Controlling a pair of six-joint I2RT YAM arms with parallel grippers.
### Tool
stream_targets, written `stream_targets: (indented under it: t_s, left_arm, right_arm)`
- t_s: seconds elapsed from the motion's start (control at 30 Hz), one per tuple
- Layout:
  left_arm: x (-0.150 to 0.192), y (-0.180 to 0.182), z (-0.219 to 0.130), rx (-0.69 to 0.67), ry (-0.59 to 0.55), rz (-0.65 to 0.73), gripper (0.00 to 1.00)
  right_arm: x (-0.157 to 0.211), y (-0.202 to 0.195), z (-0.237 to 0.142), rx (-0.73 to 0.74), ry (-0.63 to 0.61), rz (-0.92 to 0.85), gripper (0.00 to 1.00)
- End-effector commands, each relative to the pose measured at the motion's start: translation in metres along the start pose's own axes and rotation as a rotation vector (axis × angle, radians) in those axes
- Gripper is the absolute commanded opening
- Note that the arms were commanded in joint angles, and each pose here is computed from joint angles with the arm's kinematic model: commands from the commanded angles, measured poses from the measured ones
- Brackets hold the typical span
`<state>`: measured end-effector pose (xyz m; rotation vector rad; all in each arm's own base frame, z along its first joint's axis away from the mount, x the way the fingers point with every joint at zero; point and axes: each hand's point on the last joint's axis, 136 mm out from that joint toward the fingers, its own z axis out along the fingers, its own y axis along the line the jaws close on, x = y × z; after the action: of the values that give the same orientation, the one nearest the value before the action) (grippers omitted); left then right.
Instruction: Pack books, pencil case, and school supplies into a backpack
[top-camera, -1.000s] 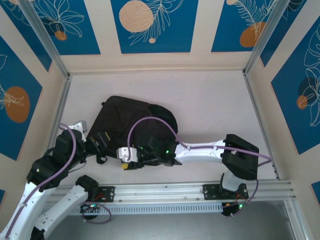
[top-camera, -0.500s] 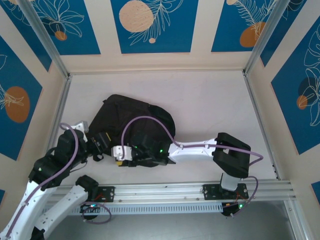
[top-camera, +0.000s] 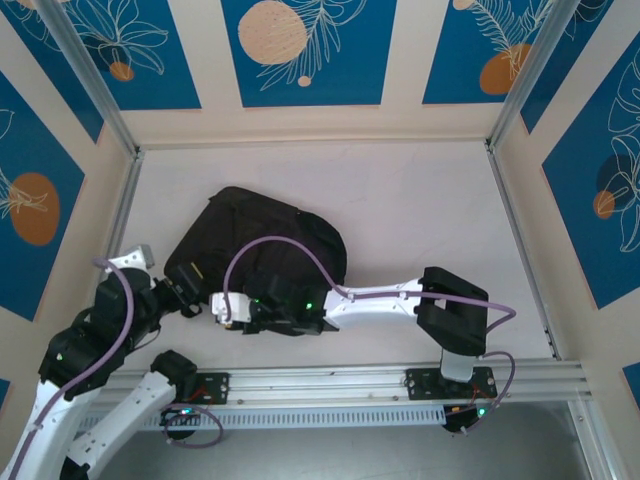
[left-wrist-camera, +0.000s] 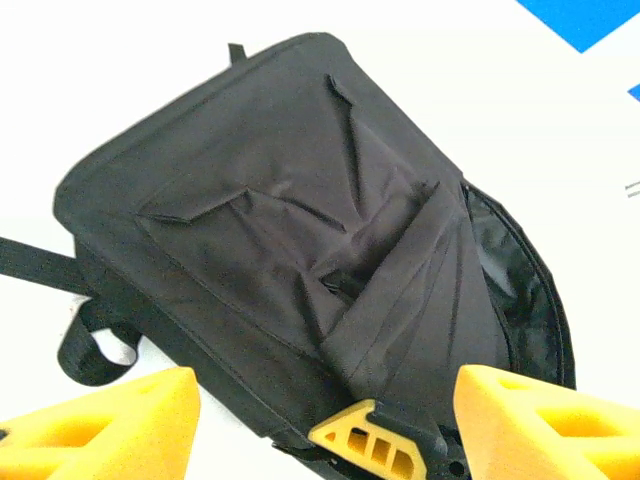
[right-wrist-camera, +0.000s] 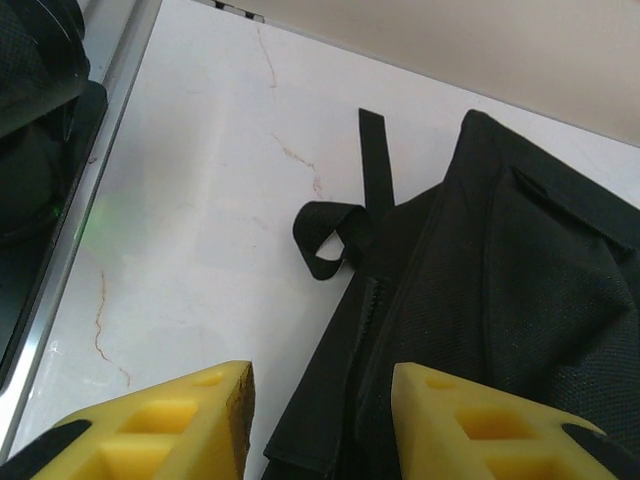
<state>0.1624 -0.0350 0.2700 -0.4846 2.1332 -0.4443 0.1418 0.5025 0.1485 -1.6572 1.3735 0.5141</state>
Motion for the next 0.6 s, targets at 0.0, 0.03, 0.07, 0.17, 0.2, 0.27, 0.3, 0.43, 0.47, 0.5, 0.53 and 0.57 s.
stream_targets:
  t_s: [0.0,0.03,0.07,0.17,0.2,0.27,0.3,0.43,0.47,0.5,0.53,0.57]
  left_arm:
    - [-0.014,0.009,-0.01,-0.04,-0.068,-0.011,0.68]
    - [-0.015,0.008,-0.011,-0.038,-0.07,-0.011,0.68]
    - [-0.015,0.008,-0.011,-0.036,-0.07,-0.012,0.67]
    - [-0.014,0.009,-0.011,-0.04,-0.07,-0.015,0.67]
    - [-0.014,0.01,-0.012,-0.04,-0.072,-0.015,0.67]
    - [-0.014,0.011,-0.013,-0.041,-0.076,-0.017,0.67]
    - [-0.015,0.012,-0.014,-0.043,-0.081,-0.017,0.67]
    - [-0.019,0.015,-0.019,-0.054,-0.1,-0.018,0.67]
    - [-0.02,0.016,-0.019,-0.059,-0.105,-0.016,0.67]
    - [-0.021,0.016,-0.02,-0.061,-0.112,-0.016,0.67]
    - [-0.023,0.017,-0.021,-0.064,-0.119,-0.019,0.67]
    - [-0.023,0.017,-0.021,-0.066,-0.123,-0.021,0.67]
  right_arm:
    - [-0.005,-0.014,0.006,0.062,0.014,0.004,0.41]
    - [-0.004,-0.014,0.007,0.063,0.019,0.005,0.41]
    - [-0.003,-0.015,0.009,0.066,0.026,0.003,0.41]
    - [-0.004,-0.021,0.009,0.094,0.036,0.002,0.41]
    - [-0.005,-0.023,0.009,0.101,0.039,0.003,0.41]
    - [-0.006,-0.027,0.009,0.122,0.059,-0.009,0.41]
    - [-0.007,-0.028,0.008,0.138,0.067,-0.023,0.41]
    - [-0.011,-0.031,-0.007,0.155,0.099,-0.046,0.44]
    - [-0.013,-0.03,-0.01,0.146,0.101,-0.039,0.45]
    - [-0.014,-0.029,-0.013,0.135,0.103,-0.034,0.46]
    - [-0.016,-0.027,-0.015,0.121,0.103,-0.029,0.47]
    - [-0.016,-0.026,-0.015,0.115,0.105,-0.021,0.47]
